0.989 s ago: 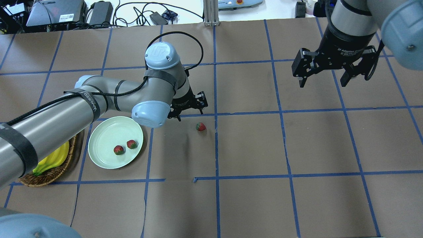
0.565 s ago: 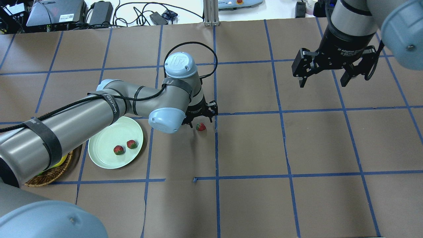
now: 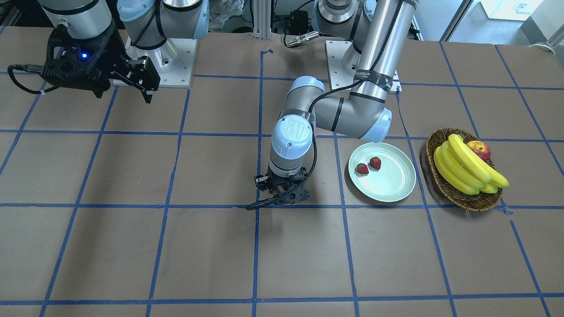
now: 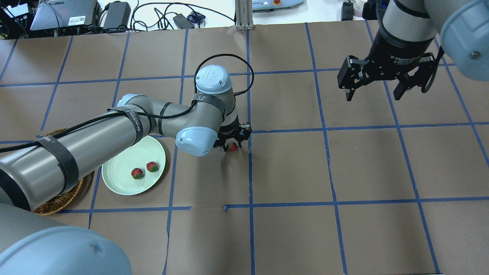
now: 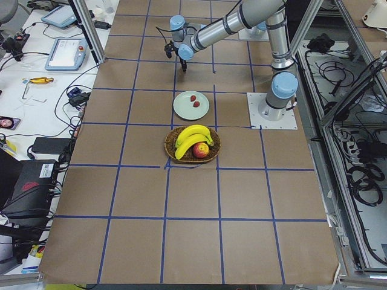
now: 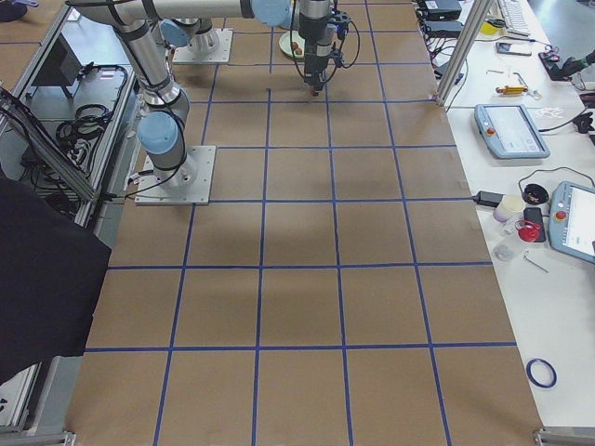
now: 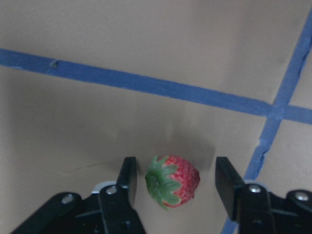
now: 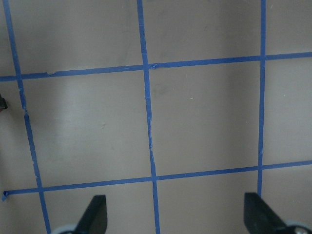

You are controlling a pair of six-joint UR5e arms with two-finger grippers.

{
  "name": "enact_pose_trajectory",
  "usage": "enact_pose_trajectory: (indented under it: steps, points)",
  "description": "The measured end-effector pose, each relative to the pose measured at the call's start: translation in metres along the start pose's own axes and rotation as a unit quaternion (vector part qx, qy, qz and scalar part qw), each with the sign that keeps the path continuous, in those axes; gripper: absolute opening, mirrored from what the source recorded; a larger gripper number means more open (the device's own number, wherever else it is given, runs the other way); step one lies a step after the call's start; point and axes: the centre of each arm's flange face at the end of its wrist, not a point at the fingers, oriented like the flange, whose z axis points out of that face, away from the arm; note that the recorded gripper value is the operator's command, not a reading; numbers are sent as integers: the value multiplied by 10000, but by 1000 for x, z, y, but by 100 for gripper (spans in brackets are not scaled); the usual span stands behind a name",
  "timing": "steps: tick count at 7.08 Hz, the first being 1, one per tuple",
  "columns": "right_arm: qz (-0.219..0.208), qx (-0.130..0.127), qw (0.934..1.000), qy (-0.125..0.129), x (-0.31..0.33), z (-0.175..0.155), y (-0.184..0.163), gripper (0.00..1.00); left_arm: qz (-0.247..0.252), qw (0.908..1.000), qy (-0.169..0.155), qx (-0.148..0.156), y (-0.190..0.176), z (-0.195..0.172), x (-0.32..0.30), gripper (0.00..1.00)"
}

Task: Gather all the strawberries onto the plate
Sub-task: 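Close the left gripper on the strawberry and lift it, then lower the strawberry onto the plate and open the left gripper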

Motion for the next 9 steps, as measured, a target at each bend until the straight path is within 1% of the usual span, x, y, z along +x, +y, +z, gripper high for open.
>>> enact_pose_trajectory:
  steps: [2,3,4,6,7,8,9]
  points:
    - [0,-2,10000,2,0,0,0,100,29,10000,-42,20,1,-6,-1,8]
    - [-1,0,10000,3,0,0,0,100,130,9997,-173,83,2,-18,-6,9]
    - [-2,3,10000,3,0,0,0,100,285,9988,-376,88,0,-33,-18,8]
    - [0,7,10000,0,0,0,0,100,616,9951,-760,-166,-9,-67,-70,7]
    - [-3,11,10000,1,0,0,0,100,799,9926,-854,-342,-18,-81,-108,7]
    - [-5,11,10000,2,0,0,0,100,982,9900,-858,-540,-25,-83,-148,7]
    - [-5,10,10000,3,0,0,0,100,1130,9873,-851,-721,-28,-78,-187,7]
